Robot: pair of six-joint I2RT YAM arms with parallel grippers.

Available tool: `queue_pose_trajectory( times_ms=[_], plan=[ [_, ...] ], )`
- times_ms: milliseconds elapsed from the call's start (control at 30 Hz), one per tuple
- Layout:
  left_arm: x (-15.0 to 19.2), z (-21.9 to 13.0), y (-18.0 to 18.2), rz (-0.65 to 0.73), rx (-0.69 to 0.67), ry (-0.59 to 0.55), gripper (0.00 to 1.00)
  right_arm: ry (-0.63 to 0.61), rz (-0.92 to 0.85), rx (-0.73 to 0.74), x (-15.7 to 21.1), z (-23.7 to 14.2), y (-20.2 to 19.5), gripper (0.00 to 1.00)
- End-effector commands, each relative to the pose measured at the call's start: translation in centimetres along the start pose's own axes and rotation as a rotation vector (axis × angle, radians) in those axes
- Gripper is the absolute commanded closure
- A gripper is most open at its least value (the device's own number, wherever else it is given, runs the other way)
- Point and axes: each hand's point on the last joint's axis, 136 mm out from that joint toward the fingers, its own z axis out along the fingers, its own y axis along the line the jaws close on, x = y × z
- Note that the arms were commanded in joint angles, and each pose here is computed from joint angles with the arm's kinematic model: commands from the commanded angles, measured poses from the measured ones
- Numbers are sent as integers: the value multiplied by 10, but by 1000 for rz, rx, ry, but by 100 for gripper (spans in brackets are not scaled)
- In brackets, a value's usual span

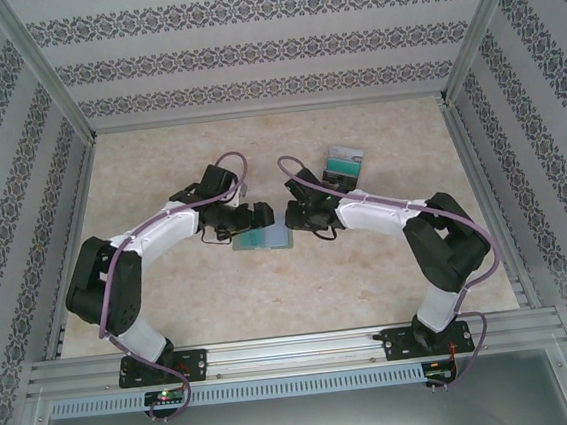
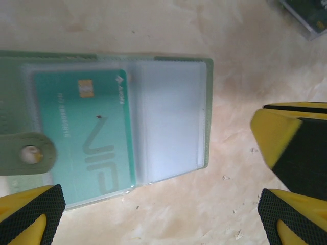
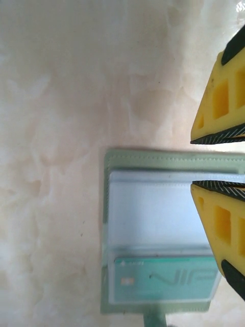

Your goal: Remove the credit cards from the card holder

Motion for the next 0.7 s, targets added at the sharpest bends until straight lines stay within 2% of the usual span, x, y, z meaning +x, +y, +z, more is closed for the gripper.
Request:
queue_pose_trajectory(
  times_ms=[0,100,233,300,467,667],
  plan=[
    [3,-7,24,-27,-46,-10,1,-32,-31,-51,-12,-11,23,73],
    [4,-4,40,-68,-57,-7,13,-10,-46,-107,-10,-6,44,73],
    [7,8,59,-122,-81,17,48,33,-38,-179,-1,7,67,74],
    [8,13,62,-138,-81,26,60,57,-19,-209,2,15,74,75],
    [8,22,65,-156,-82,38,67,113,18,-234,13,34,81,77],
    [12,28,68,-169,-82,58,68,151,43,-235,21,48,78,78]
  ],
)
